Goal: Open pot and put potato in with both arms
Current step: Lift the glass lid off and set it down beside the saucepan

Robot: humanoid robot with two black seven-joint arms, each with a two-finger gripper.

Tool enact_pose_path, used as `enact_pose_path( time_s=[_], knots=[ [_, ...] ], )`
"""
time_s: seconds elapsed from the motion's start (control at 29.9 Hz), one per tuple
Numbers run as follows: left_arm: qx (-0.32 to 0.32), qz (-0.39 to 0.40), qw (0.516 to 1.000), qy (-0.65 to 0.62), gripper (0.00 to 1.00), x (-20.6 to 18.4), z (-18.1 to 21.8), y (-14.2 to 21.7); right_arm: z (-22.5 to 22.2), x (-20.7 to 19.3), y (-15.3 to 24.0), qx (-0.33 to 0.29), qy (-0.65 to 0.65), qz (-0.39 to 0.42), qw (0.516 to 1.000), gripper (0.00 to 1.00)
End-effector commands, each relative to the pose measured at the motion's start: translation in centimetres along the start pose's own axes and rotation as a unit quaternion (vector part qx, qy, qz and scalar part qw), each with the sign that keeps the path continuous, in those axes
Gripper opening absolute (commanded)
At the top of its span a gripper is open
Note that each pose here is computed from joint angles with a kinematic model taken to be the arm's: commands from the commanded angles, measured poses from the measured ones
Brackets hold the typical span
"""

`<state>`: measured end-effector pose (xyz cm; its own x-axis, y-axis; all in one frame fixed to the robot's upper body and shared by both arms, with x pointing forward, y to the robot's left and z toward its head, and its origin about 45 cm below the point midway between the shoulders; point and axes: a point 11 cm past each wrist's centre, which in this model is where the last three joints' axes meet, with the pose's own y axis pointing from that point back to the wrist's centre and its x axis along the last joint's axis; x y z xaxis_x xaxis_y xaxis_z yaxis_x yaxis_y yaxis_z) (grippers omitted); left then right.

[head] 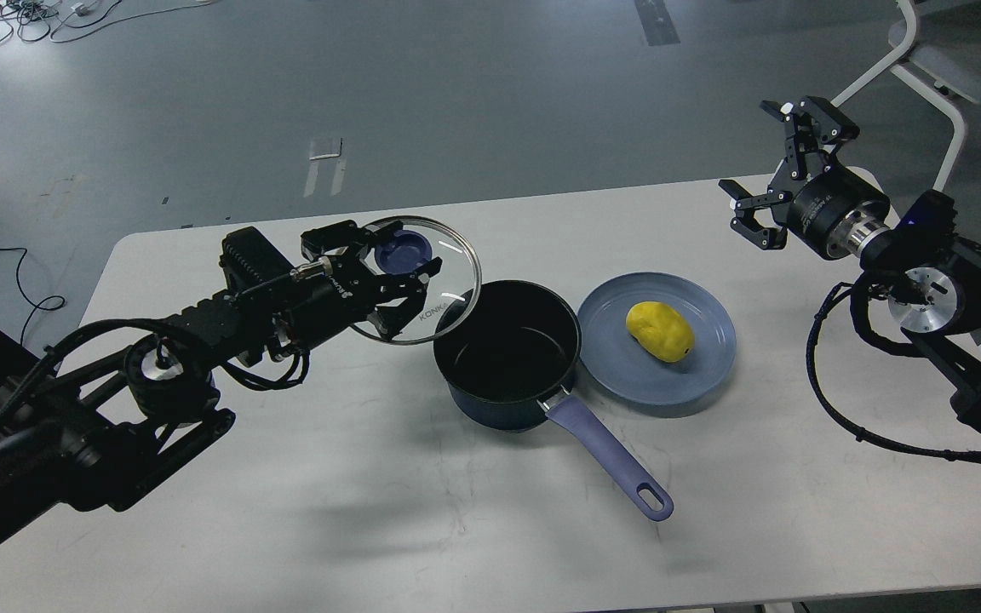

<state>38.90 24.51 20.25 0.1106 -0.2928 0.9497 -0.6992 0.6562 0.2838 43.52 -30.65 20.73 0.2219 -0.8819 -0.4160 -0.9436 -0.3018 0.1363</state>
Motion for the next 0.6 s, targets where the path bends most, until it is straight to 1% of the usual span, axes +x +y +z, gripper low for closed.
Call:
enact_pose_path(
  time_s=[0.0, 0.13, 0.17, 0.27, 0.33, 0.4, 0.47, 0.57],
  knots=[
    [0.022, -0.013, 0.999, 0.020, 0.54, -1.8, -1.3, 2.1, 0.2, -0.2, -0.1, -0.002, -0.001, -0.002, 1.000, 1.00],
    [0.044, -0.023, 0.998, 0.030, 0.54, -5.0, -1.9, 4.2, 0.3, -0.3, -0.1, -0.002, -0.001, -0.002, 1.000, 1.00],
    [0.044, -0.023, 0.998, 0.030, 0.54, -5.0, -1.9, 4.2, 0.3, -0.3, -0.1, -0.002, -0.001, -0.002, 1.000, 1.00],
    [0.072, -0.029, 0.996, 0.043, 0.54, -7.1, -2.8, 5.4, 0.2, -0.3, -0.2, -0.002, 0.000, -0.003, 1.000, 1.00],
    [0.099, -0.040, 0.993, 0.057, 0.54, -9.3, -3.5, 6.8, 0.2, -0.3, -0.2, -0.002, 0.000, -0.004, 1.000, 1.00],
    [0.108, -0.044, 0.991, 0.059, 0.54, -10.3, -3.6, 7.4, 0.2, -0.3, -0.2, -0.002, 0.000, -0.004, 1.000, 1.00],
    [0.109, -0.048, 0.991, 0.062, 0.54, -11.2, -3.5, 7.9, 0.1, -0.3, -0.2, -0.002, 0.002, -0.003, 1.000, 1.00],
    [0.099, -0.051, 0.991, 0.071, 0.58, -12.2, -2.8, 7.8, 0.3, -0.6, -0.3, -0.006, 0.006, -0.007, 1.000, 1.00]
  ],
)
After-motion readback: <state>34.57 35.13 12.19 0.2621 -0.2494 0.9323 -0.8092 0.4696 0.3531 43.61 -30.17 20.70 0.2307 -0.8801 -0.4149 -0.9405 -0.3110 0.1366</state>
